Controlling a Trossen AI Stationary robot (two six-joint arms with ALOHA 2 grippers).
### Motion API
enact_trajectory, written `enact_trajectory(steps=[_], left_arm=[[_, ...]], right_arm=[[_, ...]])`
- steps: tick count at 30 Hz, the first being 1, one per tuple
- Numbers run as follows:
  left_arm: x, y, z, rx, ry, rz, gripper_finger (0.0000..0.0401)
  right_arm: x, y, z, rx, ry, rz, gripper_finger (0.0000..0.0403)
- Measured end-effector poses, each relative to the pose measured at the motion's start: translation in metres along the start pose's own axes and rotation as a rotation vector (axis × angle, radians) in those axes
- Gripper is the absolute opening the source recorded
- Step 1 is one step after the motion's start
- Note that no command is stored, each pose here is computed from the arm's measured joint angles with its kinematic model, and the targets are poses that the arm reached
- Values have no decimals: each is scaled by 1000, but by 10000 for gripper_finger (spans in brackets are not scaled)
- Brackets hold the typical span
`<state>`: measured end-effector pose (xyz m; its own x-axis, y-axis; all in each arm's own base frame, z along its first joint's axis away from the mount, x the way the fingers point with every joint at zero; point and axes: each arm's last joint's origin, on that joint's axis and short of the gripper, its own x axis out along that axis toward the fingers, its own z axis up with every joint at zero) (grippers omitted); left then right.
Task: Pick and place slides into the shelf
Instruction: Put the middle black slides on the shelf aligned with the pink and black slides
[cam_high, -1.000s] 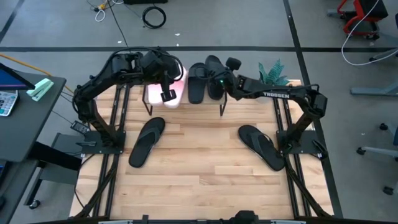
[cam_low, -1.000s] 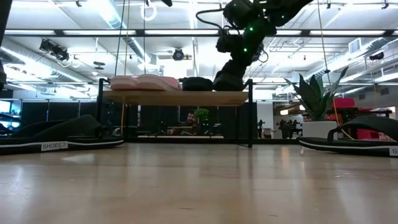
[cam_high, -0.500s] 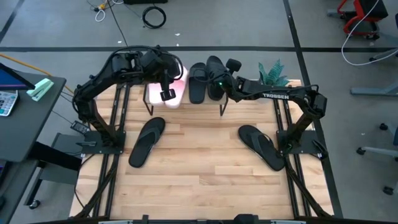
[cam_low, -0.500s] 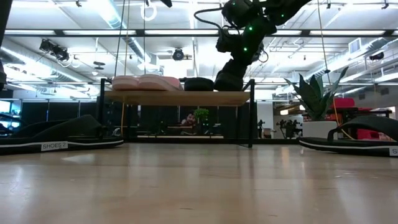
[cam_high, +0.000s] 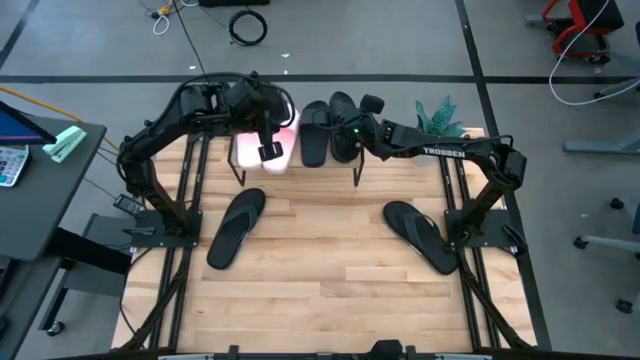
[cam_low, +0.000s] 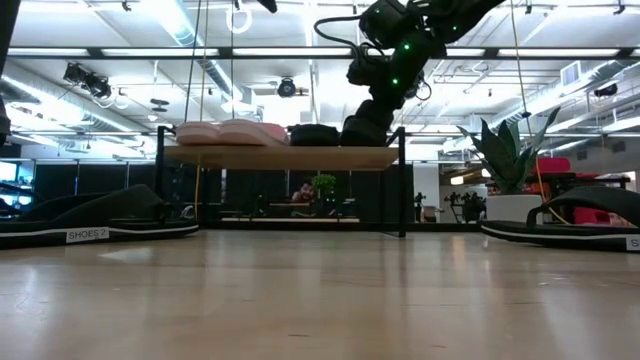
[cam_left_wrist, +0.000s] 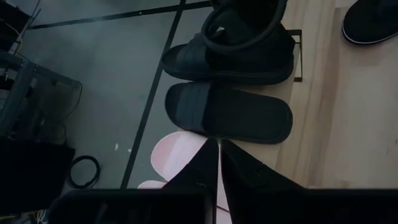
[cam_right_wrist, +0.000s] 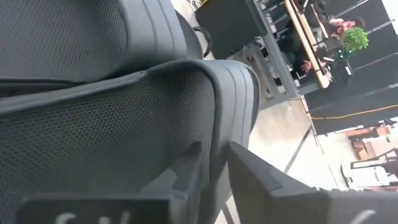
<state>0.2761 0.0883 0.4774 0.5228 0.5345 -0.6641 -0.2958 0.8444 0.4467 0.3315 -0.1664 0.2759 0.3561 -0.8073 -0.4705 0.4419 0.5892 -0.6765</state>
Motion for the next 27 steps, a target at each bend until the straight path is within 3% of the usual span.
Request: enact_trajectory(steps=[5, 12, 19, 23, 27], left_arm=[[0, 0, 0, 0, 0, 0, 16], [0, 0, 0, 0, 2, -1, 6], [0, 0, 0, -29, 2, -1, 25], [0, 0, 0, -26, 2, -1, 23], [0, 0, 0, -27, 2, -1, 11]], right_arm=[[-6, 2, 3, 1, -12, -17, 110], [-33, -4, 12, 53, -82, -14, 108], [-59, -14, 16, 184, -180, 115, 105], [-62, -21, 16, 290, -250, 284, 86], [-44, -25, 9, 330, -189, 269, 38]])
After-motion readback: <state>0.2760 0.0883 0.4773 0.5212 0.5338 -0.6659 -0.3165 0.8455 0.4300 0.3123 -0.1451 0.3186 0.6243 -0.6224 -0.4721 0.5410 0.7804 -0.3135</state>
